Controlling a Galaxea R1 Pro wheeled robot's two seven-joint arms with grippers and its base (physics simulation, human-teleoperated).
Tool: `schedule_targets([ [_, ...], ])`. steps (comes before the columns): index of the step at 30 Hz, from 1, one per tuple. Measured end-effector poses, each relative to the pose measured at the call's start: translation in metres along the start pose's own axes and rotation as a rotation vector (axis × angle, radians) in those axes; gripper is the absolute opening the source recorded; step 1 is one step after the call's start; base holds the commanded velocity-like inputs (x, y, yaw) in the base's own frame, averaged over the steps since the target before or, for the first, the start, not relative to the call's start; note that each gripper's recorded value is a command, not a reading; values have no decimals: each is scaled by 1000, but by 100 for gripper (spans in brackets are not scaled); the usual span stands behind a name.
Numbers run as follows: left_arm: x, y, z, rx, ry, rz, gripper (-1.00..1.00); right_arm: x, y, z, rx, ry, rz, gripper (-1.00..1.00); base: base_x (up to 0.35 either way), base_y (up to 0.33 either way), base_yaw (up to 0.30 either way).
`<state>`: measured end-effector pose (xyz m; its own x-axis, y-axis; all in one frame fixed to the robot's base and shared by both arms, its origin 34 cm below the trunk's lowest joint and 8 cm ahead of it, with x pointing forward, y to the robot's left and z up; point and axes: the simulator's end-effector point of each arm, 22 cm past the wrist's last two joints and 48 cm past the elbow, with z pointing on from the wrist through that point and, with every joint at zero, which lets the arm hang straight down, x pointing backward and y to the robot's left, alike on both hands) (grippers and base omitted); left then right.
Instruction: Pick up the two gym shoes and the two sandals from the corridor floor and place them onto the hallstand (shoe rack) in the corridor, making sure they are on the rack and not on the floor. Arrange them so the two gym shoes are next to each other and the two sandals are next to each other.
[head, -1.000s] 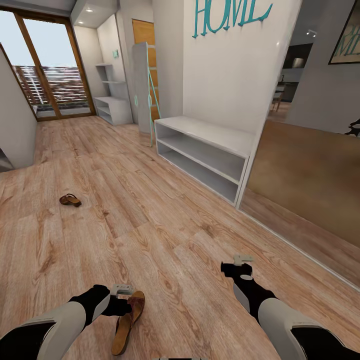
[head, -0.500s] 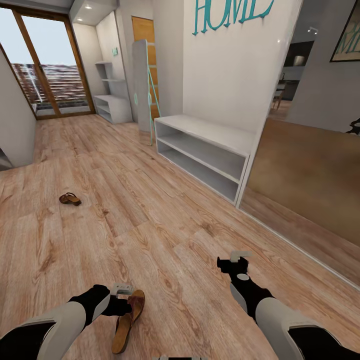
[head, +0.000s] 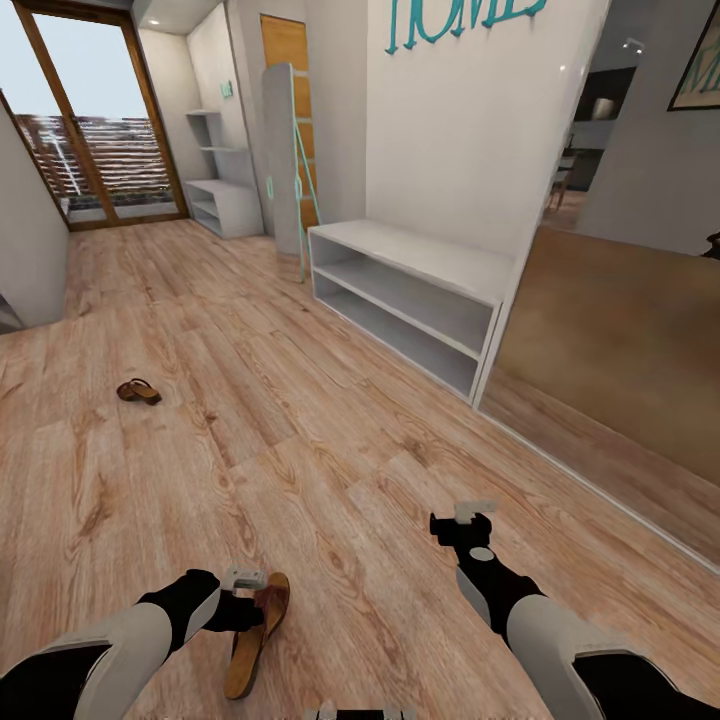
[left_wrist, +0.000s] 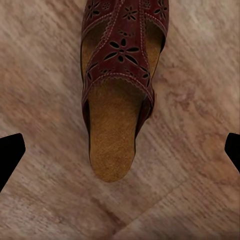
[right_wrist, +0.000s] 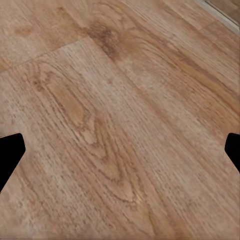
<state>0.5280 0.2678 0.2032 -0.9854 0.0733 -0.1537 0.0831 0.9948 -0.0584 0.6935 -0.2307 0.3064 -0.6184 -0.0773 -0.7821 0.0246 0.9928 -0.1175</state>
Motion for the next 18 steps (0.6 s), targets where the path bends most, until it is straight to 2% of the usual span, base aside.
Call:
schedule_targets([
  [18, 28, 0, 30, 6, 73, -6, 100, 46, 5, 16, -6, 74, -7, 100, 0, 0, 0],
])
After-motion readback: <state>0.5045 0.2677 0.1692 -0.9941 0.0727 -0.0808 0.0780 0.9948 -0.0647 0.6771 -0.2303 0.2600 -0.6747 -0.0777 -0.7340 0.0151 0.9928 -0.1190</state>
